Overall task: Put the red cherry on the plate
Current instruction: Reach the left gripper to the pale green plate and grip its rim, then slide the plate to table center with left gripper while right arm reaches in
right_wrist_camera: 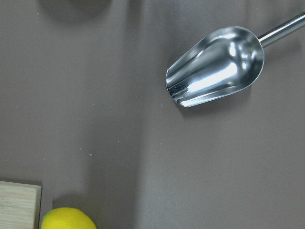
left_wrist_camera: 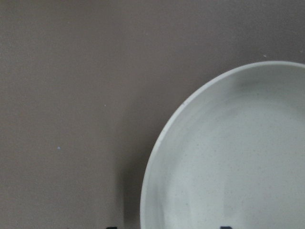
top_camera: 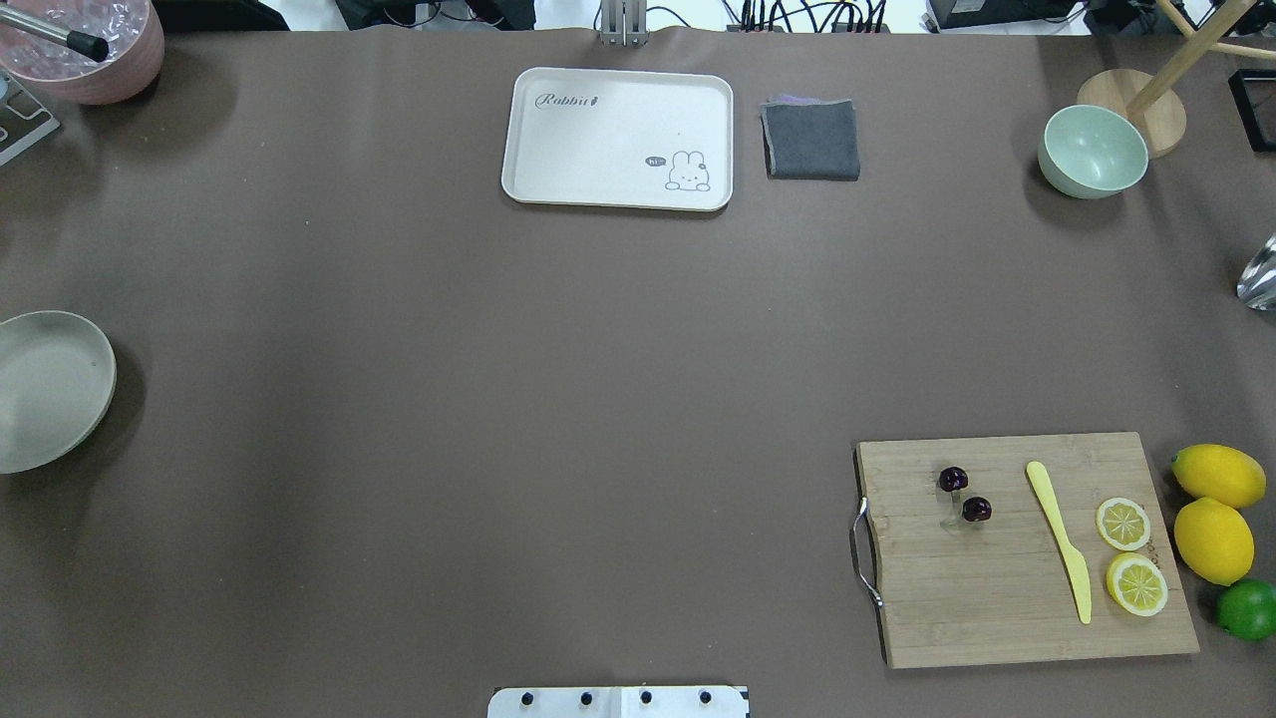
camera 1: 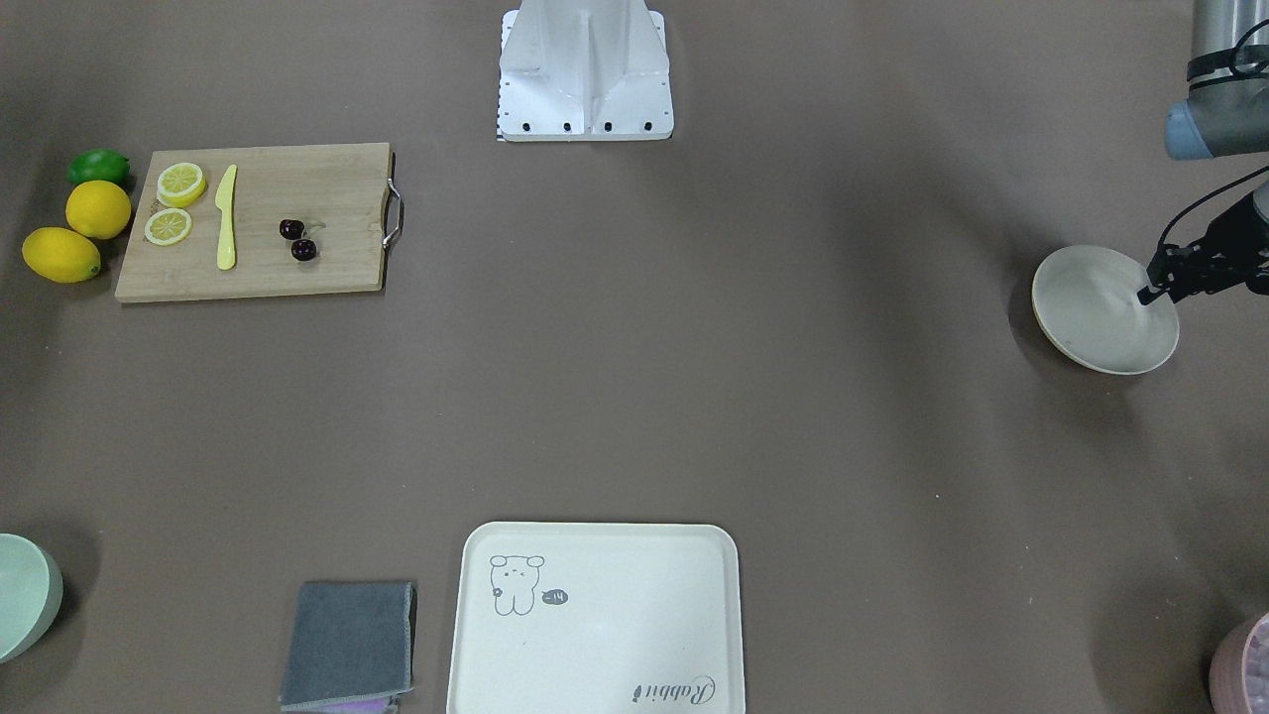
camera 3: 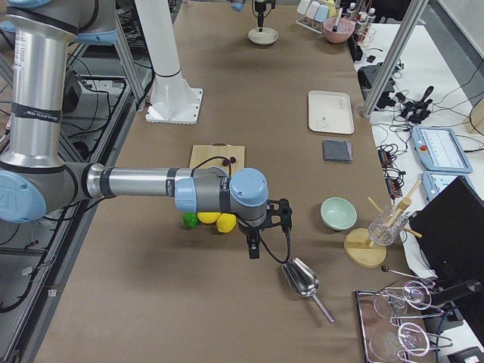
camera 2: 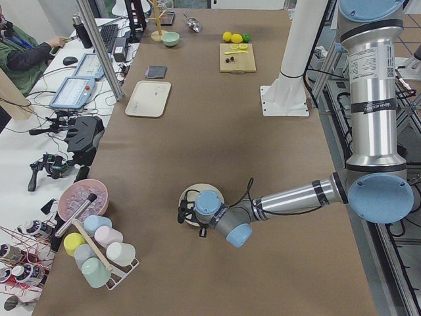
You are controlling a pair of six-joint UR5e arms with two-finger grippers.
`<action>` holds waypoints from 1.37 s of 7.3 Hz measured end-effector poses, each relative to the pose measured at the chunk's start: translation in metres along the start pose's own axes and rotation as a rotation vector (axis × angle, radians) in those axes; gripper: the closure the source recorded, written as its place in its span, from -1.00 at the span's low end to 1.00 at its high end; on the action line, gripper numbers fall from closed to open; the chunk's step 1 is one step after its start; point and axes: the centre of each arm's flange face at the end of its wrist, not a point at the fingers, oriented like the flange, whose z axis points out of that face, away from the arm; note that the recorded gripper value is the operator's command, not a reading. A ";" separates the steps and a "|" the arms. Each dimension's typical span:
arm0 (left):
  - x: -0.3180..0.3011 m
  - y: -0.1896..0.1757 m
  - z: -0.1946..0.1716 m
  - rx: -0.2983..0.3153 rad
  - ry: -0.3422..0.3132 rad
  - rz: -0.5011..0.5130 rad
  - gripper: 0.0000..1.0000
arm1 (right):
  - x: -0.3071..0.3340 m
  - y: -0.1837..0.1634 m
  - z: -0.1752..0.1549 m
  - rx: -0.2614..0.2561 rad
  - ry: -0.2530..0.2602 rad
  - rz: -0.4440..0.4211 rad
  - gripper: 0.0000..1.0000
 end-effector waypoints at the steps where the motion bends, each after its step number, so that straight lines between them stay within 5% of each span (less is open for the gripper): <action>1: 0.000 0.000 0.000 -0.001 0.002 0.007 1.00 | -0.001 -0.001 -0.001 0.002 0.000 -0.002 -1.00; 4: 0.006 -0.008 -0.010 -0.021 0.066 -0.003 1.00 | -0.003 -0.004 -0.003 0.007 -0.001 -0.007 -1.00; 7: 0.022 -0.073 -0.075 -0.016 0.243 -0.104 1.00 | -0.006 -0.008 -0.006 0.014 -0.002 -0.031 -1.00; 10: 0.098 -0.125 -0.118 0.012 0.295 -0.217 1.00 | -0.022 -0.020 -0.002 0.005 -0.006 -0.062 -1.00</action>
